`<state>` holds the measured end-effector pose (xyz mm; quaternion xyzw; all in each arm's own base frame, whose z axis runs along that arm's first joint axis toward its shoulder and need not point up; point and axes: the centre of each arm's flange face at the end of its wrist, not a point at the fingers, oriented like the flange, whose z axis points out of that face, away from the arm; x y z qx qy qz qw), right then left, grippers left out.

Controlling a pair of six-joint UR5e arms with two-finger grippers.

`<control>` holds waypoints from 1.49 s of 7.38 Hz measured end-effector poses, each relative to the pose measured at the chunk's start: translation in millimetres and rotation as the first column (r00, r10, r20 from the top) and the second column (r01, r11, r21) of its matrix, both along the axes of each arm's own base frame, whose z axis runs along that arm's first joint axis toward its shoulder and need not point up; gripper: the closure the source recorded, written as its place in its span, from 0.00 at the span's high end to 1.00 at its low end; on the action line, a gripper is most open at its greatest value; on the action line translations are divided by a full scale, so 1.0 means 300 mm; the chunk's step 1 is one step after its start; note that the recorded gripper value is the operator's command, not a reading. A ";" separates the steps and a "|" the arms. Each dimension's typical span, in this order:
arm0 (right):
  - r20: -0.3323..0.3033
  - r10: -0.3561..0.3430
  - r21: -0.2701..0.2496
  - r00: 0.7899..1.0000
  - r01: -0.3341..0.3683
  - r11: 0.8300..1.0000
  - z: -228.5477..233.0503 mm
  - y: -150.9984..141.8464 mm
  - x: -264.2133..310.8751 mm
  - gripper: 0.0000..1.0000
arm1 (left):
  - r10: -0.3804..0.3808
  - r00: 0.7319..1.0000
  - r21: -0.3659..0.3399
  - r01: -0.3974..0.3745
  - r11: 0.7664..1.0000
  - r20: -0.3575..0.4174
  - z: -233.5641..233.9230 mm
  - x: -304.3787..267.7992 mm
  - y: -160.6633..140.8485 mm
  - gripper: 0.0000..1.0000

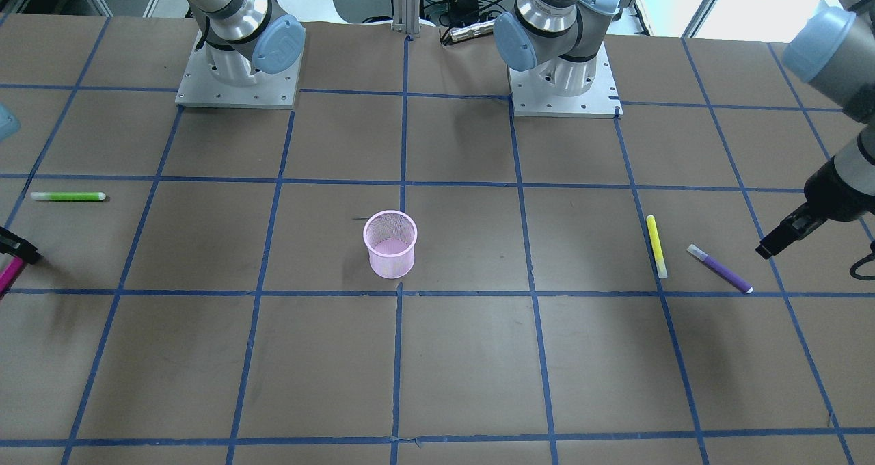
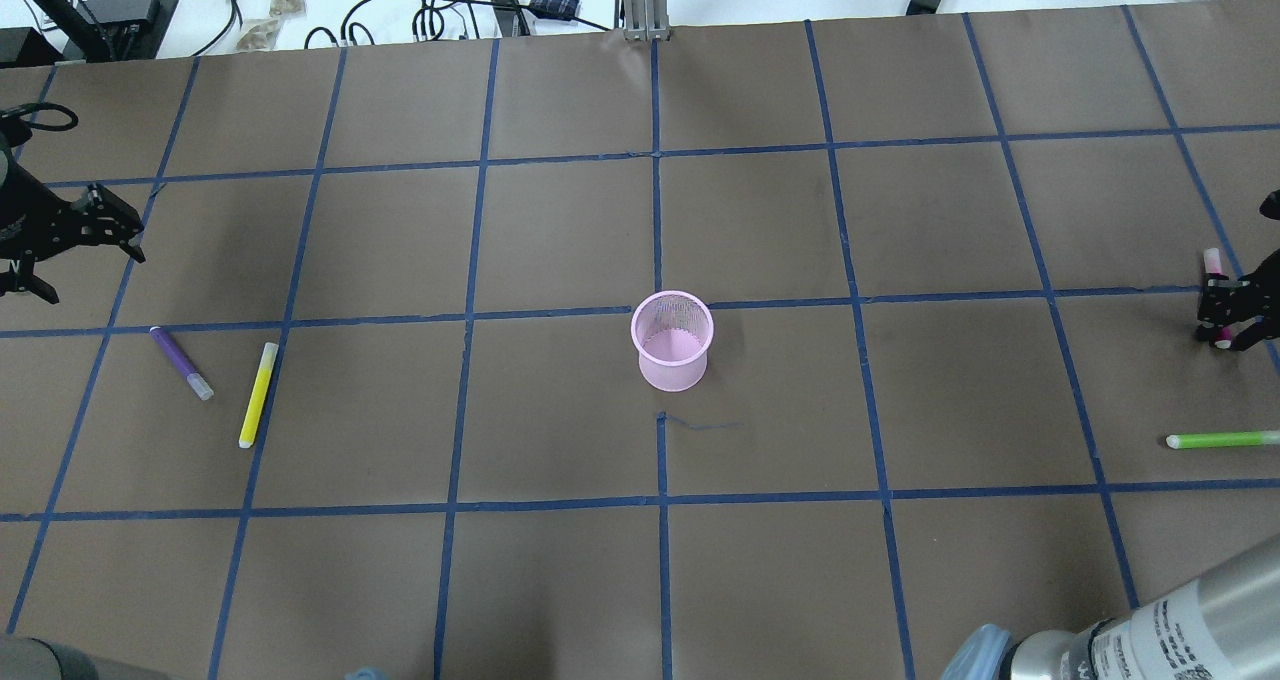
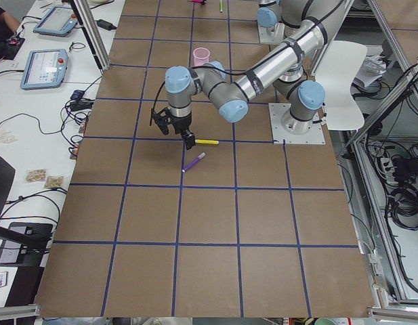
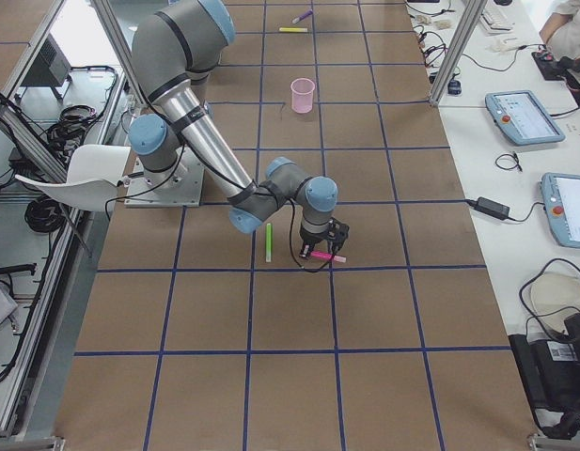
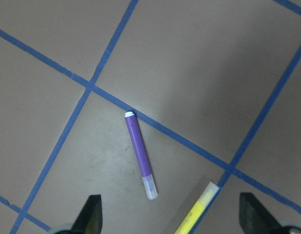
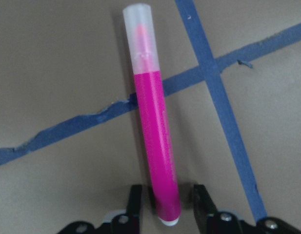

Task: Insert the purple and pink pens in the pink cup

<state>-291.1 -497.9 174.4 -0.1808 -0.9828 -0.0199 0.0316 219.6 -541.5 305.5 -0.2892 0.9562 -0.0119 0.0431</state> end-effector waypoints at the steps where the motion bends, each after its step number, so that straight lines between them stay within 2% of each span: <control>1: -0.002 0.019 0.003 1.000 -0.019 1.000 0.003 0.001 -0.001 0.00 | 0.022 1.000 0.021 -0.021 1.000 -0.016 -0.085 0.045 0.002 0.97; 3: -0.012 0.030 -0.005 0.999 -0.030 1.000 0.045 0.000 0.005 0.00 | 0.053 0.997 0.057 -0.051 0.997 -0.051 -0.216 0.112 0.005 0.95; 4: -0.019 0.043 -0.028 0.999 -0.043 0.999 0.103 -0.014 0.032 0.00 | 0.060 0.996 0.068 -0.056 0.996 -0.061 -0.262 0.130 0.004 0.94; 5: 0.010 0.055 -0.060 0.998 -0.054 0.997 0.171 -0.035 0.099 0.00 | 0.065 0.995 0.080 -0.060 0.995 -0.069 -0.300 0.142 0.002 0.92; 6: 0.069 0.054 -0.087 0.996 -0.048 0.995 0.236 -0.063 0.219 0.00 | 0.070 0.995 0.088 -0.063 0.994 -0.074 -0.332 0.153 -0.001 0.88; 8: 0.132 0.030 -0.097 0.991 -0.017 0.995 0.351 -0.137 0.627 0.00 | 0.080 0.994 0.098 -0.072 0.993 -0.080 -0.383 0.166 -0.012 0.79; 9: 0.167 -0.016 -0.091 0.986 0.032 0.995 0.389 -0.154 0.858 0.00 | 0.085 0.993 0.103 -0.076 0.992 -0.084 -0.403 0.171 -0.017 0.72; 10: 0.207 -0.063 -0.081 0.976 0.081 0.993 0.415 -0.150 1.088 0.00 | 0.089 0.992 0.107 -0.080 0.991 -0.086 -0.420 0.173 -0.020 0.59; 11: 0.241 -0.103 -0.067 0.965 0.123 0.990 0.438 -0.131 1.297 0.00 | 0.091 0.992 0.109 -0.081 0.991 -0.086 -0.432 0.175 -0.022 0.55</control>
